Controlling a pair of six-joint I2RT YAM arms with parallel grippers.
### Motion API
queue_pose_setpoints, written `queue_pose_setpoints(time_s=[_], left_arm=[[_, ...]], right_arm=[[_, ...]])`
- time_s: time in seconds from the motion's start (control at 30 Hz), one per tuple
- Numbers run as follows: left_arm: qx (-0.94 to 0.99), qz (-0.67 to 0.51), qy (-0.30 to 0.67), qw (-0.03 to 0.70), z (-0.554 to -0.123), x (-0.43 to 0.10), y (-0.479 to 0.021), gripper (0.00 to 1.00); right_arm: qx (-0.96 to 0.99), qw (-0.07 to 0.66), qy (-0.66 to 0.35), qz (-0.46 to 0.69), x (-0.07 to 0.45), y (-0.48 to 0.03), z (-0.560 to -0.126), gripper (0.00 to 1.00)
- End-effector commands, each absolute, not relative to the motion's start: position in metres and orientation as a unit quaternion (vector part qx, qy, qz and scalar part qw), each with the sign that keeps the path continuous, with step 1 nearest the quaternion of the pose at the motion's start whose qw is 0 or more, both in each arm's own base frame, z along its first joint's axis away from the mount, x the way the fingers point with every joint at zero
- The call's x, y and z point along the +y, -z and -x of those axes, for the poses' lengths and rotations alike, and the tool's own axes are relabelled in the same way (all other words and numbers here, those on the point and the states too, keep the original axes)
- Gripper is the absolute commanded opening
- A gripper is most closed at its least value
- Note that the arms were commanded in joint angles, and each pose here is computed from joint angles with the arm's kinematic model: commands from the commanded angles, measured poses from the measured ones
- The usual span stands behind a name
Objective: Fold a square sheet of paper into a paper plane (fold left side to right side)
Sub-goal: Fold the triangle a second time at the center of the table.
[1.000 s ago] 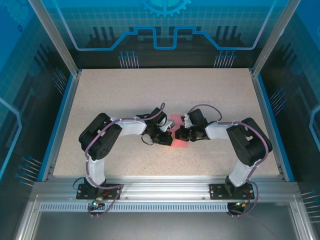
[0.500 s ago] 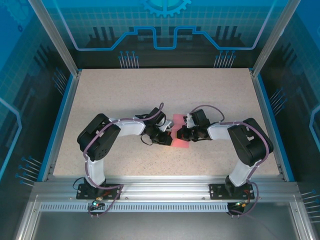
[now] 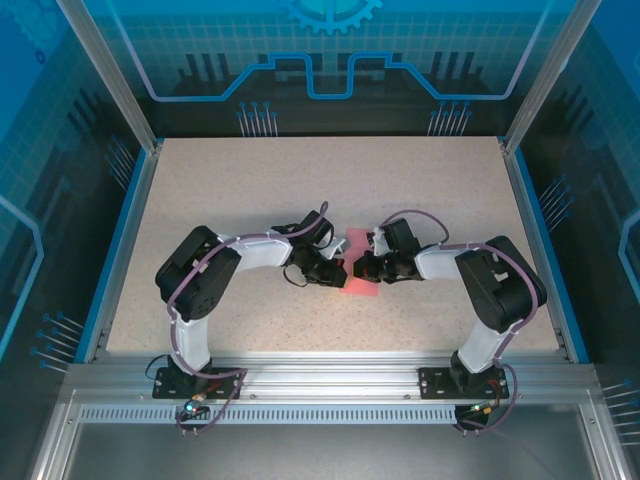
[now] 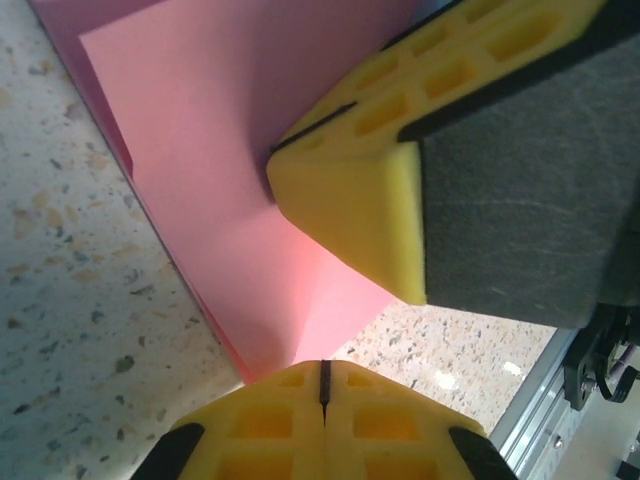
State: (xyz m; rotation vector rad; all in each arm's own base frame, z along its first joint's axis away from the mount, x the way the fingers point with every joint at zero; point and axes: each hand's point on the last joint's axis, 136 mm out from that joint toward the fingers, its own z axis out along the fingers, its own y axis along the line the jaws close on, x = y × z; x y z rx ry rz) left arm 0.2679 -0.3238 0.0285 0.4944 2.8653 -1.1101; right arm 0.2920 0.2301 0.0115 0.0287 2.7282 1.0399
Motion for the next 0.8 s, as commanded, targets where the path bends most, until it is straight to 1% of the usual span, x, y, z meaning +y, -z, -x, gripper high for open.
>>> queue_pose_setpoints(time_s=[0.0, 0.1, 0.47, 0.77], left_arm=[[0.926, -0.154, 0.346, 0.002, -0.271, -0.321, -0.022, 0.02], [0.929, -0.154, 0.338, 0.0, -0.271, -0.319, -0.017, 0.0], [0.944, -0.135, 0.299, -0.028, -0.255, -0.299, 0.019, 0.0], [0.95, -0.125, 0.282, -0.04, -0.244, -0.288, 0.033, 0.0]], right_arm=[[0.942, 0.1, -0.319, -0.032, 0.212, 0.006, -0.286, 0.0], [0.942, 0.1, -0.319, -0.032, 0.212, 0.006, -0.286, 0.0], [0.942, 0.107, -0.316, -0.026, 0.211, -0.001, -0.29, 0.0], [0.942, 0.113, -0.316, -0.03, 0.205, -0.005, -0.296, 0.0]])
